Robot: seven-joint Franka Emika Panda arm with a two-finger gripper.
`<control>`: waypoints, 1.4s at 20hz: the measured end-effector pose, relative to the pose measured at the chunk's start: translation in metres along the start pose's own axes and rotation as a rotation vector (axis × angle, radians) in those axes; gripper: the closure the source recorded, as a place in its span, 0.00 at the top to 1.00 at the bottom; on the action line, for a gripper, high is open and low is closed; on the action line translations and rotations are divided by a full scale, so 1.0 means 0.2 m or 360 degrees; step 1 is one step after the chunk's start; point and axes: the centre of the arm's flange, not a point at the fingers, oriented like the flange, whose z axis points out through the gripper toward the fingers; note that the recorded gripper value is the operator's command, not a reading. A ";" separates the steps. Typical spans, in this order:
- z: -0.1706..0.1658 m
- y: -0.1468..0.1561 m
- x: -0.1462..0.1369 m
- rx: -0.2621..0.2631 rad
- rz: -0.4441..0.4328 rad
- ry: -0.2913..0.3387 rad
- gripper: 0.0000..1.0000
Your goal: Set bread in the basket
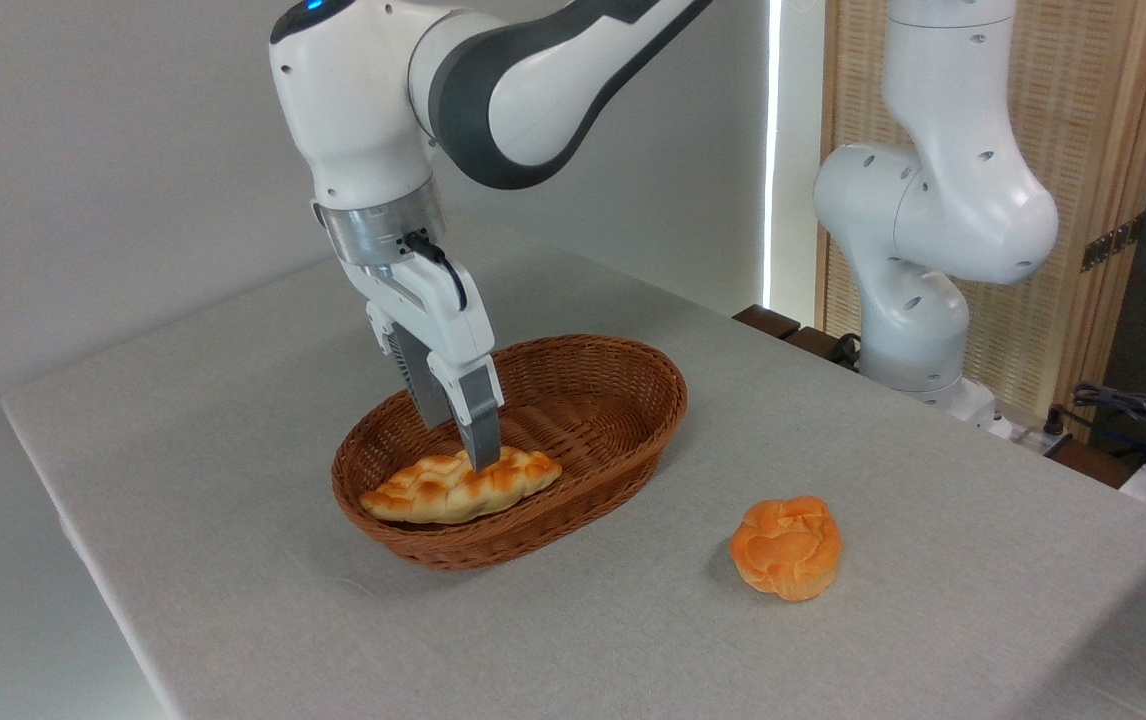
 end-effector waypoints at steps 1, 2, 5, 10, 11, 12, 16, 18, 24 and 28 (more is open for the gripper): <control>-0.04 -0.01 0.00 0.0015 -0.0006 0.0019 1.00; -0.09 -0.02 -0.01 0.0037 -0.0013 0.0045 1.00; -0.32 -0.08 -0.06 0.0097 0.0062 0.0107 1.00; -0.64 -0.35 -0.37 0.0099 0.0102 0.0112 1.00; -0.67 -0.40 -0.42 0.0113 0.0080 0.0127 1.00; -0.70 -0.44 -0.46 0.0125 0.0062 0.0140 1.00; -0.73 -0.51 -0.54 0.0129 0.0016 0.0147 1.00; -0.73 -0.49 -0.53 0.0106 0.0026 0.0128 1.00; -0.71 -0.39 -0.43 0.0063 -0.0077 0.0095 1.00; -0.71 -0.37 -0.42 0.0055 -0.0081 0.0087 1.00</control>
